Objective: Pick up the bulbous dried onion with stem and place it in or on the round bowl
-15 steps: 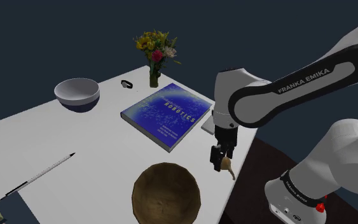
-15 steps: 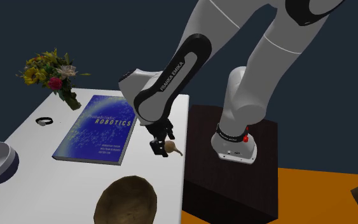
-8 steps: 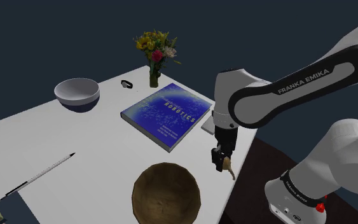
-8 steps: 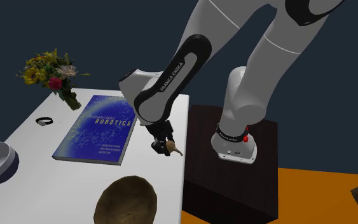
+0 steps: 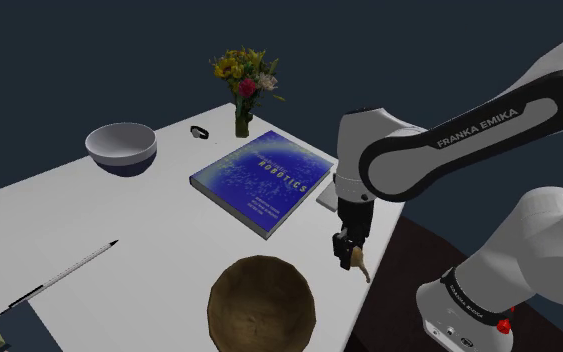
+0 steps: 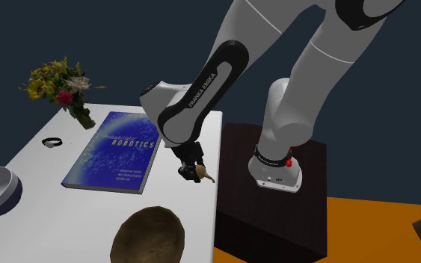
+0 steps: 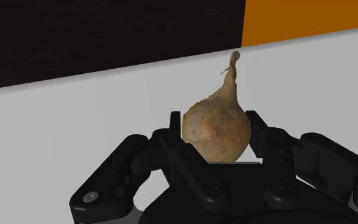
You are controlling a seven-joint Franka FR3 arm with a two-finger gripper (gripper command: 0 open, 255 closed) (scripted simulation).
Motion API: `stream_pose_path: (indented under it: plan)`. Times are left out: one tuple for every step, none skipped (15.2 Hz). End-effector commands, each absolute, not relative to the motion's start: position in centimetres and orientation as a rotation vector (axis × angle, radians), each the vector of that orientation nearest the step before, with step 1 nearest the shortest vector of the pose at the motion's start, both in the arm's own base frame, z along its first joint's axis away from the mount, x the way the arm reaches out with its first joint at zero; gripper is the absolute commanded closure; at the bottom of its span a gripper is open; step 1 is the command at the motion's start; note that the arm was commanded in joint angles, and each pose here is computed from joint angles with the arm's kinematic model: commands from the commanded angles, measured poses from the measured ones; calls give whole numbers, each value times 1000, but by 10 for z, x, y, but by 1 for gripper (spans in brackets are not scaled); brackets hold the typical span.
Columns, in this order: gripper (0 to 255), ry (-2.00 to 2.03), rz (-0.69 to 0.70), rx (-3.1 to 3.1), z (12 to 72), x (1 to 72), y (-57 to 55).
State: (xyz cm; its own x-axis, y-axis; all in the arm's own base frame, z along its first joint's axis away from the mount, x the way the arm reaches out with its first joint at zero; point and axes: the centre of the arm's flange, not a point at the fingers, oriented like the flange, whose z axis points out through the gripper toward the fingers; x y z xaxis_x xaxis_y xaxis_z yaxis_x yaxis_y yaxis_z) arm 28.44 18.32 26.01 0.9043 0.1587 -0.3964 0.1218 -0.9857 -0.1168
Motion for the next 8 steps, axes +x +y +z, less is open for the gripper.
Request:
stream_pose_path:
  plan:
    - [255, -220, 631, -2978, 260, 284, 183]
    - [255, -220, 631, -2978, 265, 284, 183]
    - [255, -220, 631, -2978, 271, 284, 183]
    - [255, -220, 631, -2978, 276, 284, 183]
    - [255, -220, 631, -2978, 281, 284, 183]
    - [255, -220, 631, -2978, 286, 284, 183]
    - [255, -220, 631, -2978, 292, 284, 183]
    - [255, -220, 631, -2978, 297, 284, 183]
